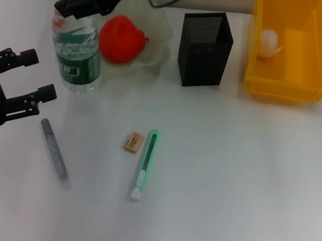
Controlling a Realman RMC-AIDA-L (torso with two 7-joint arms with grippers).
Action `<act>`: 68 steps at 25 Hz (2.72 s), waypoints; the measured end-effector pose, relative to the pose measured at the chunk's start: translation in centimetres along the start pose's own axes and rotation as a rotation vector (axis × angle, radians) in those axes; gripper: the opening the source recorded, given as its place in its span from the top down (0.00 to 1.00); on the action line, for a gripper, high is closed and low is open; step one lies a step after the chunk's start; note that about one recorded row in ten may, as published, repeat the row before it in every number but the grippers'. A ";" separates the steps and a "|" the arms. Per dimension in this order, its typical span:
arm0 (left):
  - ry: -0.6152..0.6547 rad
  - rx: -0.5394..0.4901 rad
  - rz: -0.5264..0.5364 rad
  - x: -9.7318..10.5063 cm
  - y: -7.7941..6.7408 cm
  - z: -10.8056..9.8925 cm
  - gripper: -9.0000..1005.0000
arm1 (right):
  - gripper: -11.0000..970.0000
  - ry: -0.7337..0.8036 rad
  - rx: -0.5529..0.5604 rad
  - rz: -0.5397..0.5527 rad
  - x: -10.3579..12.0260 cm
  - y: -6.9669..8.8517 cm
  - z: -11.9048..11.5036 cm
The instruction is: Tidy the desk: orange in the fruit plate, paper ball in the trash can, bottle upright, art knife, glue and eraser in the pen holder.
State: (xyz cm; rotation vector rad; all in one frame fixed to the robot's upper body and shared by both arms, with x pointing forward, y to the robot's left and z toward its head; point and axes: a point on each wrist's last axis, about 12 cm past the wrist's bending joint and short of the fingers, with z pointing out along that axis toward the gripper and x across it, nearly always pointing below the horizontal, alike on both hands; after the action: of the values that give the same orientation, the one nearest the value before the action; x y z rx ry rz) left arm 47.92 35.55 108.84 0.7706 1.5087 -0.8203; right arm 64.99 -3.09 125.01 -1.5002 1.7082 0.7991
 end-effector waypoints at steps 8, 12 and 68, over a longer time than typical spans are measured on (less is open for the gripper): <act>-0.007 0.003 0.002 0.2 -0.3 0.3 0.19 | 0.53 0.022 -0.007 0.040 0.9 0.0 1.0; -0.013 0.004 0.005 0.4 -0.5 0.5 0.19 | 0.53 0.028 0.001 0.049 1.3 -0.1 1.5; -0.013 0.005 0.024 0.8 -0.6 1.8 0.19 | 0.36 0.062 0.048 0.053 4.0 0.0 3.9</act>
State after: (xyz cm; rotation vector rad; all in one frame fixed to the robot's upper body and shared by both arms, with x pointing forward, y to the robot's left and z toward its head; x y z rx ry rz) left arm 48.27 33.73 107.98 0.7841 1.4843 -0.8097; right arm 65.14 -2.05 119.48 -1.4665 1.8071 0.7404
